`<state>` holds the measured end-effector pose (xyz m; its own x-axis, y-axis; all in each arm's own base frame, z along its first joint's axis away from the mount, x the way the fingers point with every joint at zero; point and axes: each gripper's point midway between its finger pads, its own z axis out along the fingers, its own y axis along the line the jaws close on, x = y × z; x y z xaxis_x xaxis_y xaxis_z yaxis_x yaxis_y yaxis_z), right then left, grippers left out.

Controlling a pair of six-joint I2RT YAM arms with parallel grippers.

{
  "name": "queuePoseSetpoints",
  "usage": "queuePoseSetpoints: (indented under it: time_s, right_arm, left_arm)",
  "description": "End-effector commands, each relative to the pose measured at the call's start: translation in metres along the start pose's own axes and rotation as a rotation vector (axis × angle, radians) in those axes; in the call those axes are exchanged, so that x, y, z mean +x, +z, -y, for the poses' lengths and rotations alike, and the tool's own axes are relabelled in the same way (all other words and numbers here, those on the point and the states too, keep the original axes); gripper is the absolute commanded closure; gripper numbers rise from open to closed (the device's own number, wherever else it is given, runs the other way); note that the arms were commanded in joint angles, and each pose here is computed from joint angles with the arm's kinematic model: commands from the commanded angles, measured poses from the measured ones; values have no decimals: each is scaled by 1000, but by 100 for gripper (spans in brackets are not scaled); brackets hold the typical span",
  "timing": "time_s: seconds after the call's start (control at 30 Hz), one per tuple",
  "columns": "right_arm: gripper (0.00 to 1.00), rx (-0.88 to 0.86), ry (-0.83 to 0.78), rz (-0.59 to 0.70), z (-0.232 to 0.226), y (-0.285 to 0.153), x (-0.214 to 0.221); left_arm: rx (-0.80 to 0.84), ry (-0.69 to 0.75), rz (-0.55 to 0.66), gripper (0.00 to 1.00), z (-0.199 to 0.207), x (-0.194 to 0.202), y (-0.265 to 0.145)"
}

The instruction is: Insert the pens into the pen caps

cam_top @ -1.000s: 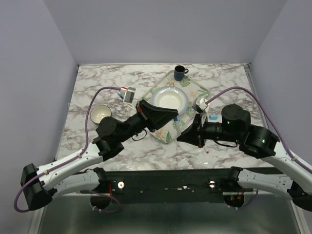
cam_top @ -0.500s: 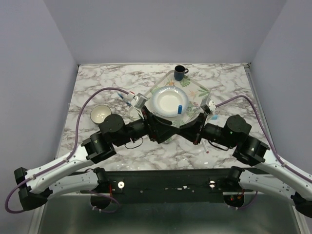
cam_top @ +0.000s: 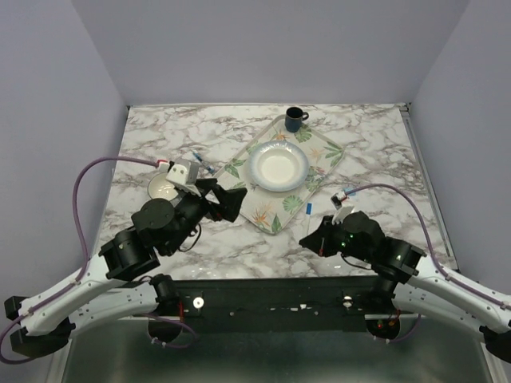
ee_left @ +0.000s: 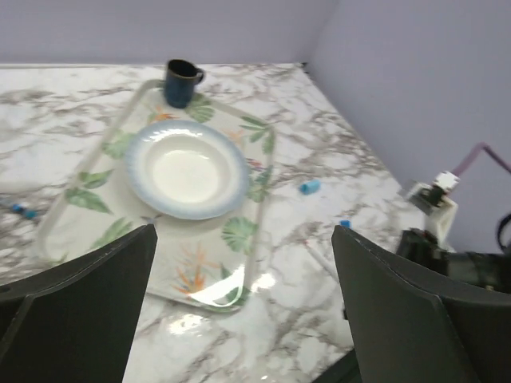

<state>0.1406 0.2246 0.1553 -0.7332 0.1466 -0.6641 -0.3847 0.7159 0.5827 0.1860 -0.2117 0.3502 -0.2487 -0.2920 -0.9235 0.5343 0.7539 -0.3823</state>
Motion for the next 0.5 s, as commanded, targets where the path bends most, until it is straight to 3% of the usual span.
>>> queuePoseSetpoints:
  time_s: [0.0, 0.17, 0.47]
  right_arm:
    - [99, 262, 150, -79, 53, 6, 33]
    - [99, 436, 135, -176, 84, 21, 57]
    - [95, 503, 67, -262, 99, 53, 74]
  left_arm:
    - [-275, 164, 37, 1, -63, 4, -11]
    - [-315, 193, 71, 1, -71, -7, -18]
    - [-351, 211, 84, 1, -81, -5, -23]
